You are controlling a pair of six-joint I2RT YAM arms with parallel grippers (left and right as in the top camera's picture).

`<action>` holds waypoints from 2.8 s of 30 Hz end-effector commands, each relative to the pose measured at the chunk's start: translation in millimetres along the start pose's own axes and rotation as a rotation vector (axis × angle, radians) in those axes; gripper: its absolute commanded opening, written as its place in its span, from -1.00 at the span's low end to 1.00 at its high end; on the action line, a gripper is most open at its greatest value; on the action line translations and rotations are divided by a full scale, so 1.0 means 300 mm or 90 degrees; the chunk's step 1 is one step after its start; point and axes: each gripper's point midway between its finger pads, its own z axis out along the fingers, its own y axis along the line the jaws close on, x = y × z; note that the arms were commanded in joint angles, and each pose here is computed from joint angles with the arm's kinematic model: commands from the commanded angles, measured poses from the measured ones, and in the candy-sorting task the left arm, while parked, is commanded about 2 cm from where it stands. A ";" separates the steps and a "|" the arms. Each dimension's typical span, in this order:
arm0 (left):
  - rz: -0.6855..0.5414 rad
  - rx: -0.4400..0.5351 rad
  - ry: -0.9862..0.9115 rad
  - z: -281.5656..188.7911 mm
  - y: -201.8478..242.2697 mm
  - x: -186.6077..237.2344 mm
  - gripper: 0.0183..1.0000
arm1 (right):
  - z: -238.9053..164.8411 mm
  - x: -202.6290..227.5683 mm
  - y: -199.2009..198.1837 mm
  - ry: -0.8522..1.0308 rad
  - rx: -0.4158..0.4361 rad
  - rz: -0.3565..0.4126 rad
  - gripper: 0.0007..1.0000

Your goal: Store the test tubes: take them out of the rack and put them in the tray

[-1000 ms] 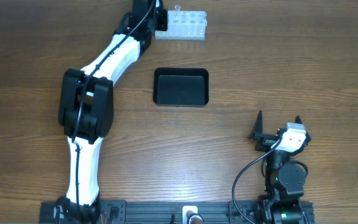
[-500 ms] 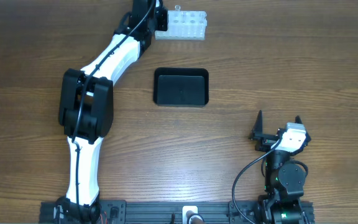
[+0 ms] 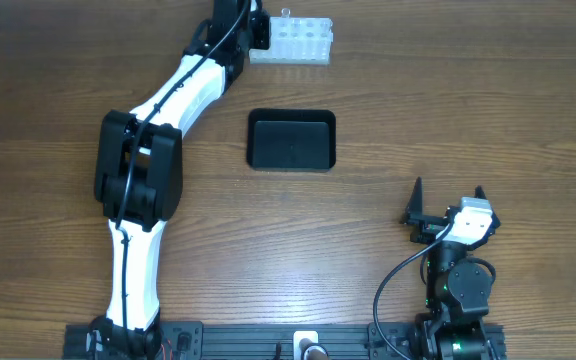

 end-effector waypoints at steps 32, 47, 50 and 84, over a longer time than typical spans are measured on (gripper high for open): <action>-0.078 -0.082 0.174 -0.616 -0.172 0.116 -0.85 | 0.000 0.004 -0.005 -0.001 0.003 0.002 0.98; -0.054 -0.122 0.303 -0.513 -0.181 0.425 -0.83 | 0.000 0.004 -0.005 -0.001 0.003 0.002 0.99; -0.046 -0.134 0.317 -0.496 -0.171 0.458 -0.82 | 0.000 0.004 -0.005 -0.001 0.003 0.002 0.98; -0.045 -0.168 0.298 -0.428 -0.128 0.473 -0.45 | 0.000 0.004 -0.005 -0.001 0.003 0.002 0.98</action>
